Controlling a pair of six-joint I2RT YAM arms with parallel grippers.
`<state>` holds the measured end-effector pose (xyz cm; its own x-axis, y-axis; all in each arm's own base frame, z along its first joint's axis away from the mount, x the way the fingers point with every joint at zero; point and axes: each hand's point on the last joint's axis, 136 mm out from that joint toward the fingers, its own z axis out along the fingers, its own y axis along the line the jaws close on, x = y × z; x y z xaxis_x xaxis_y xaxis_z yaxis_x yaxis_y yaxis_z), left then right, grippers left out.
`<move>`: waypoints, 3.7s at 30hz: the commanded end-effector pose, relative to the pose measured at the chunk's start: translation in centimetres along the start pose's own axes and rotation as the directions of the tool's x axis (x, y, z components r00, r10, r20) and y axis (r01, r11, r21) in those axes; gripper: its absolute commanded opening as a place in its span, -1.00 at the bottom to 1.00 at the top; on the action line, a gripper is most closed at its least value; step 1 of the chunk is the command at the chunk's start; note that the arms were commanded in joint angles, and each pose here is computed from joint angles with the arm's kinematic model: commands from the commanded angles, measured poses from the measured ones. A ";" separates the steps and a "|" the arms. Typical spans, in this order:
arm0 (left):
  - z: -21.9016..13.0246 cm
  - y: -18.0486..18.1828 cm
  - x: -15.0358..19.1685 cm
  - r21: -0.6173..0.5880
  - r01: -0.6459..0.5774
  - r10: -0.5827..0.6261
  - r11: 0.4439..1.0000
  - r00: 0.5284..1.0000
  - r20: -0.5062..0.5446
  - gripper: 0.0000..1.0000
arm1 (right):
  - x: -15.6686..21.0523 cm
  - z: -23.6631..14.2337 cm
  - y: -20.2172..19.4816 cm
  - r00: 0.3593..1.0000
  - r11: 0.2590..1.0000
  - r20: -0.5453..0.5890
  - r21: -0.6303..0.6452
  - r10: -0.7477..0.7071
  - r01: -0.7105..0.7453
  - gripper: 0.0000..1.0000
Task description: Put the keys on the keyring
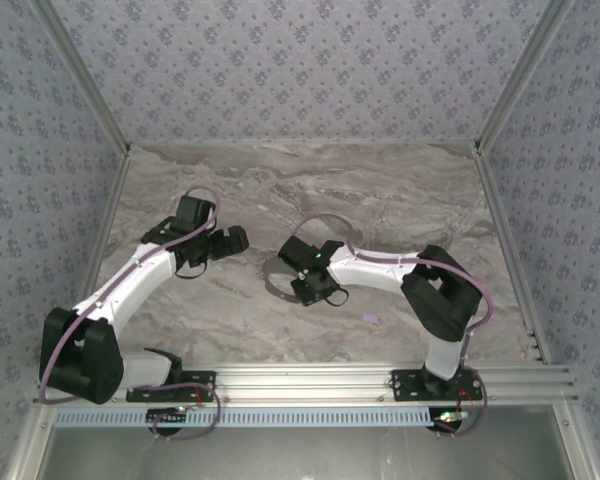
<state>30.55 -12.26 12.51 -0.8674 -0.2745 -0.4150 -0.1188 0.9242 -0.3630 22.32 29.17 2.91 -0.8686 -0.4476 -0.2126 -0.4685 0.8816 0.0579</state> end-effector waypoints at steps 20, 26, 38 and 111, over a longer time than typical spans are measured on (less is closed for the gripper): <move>-0.4 -0.9 -1.5 0.027 -0.005 0.005 1.000 1.000 0.008 0.95 | -3.0 -2.8 -0.6 0.999 1.000 0.037 -0.017 -0.019 0.020 -1.00; -2.1 -3.2 -3.6 0.094 -0.027 0.022 0.995 0.999 0.049 0.95 | -6.6 -7.5 -0.6 0.988 0.989 0.148 -0.146 0.040 -0.018 -1.00; -8.1 -10.9 -9.1 0.382 -0.109 0.052 0.918 0.986 0.156 0.89 | -14.3 -19.7 -0.9 0.862 0.848 0.460 -0.526 0.215 0.069 -1.00; -20.1 -28.3 -7.8 0.867 -0.346 0.120 0.358 0.938 0.325 0.09 | -17.8 -37.3 -3.1 0.645 0.439 0.568 -0.818 0.511 0.372 -1.00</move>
<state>32.18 -30.50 41.43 -0.6938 -0.2396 -0.6791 0.6324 0.2484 -0.7337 33.65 28.50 42.11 -0.7279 0.2363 -0.6437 -0.6359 0.1186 0.7626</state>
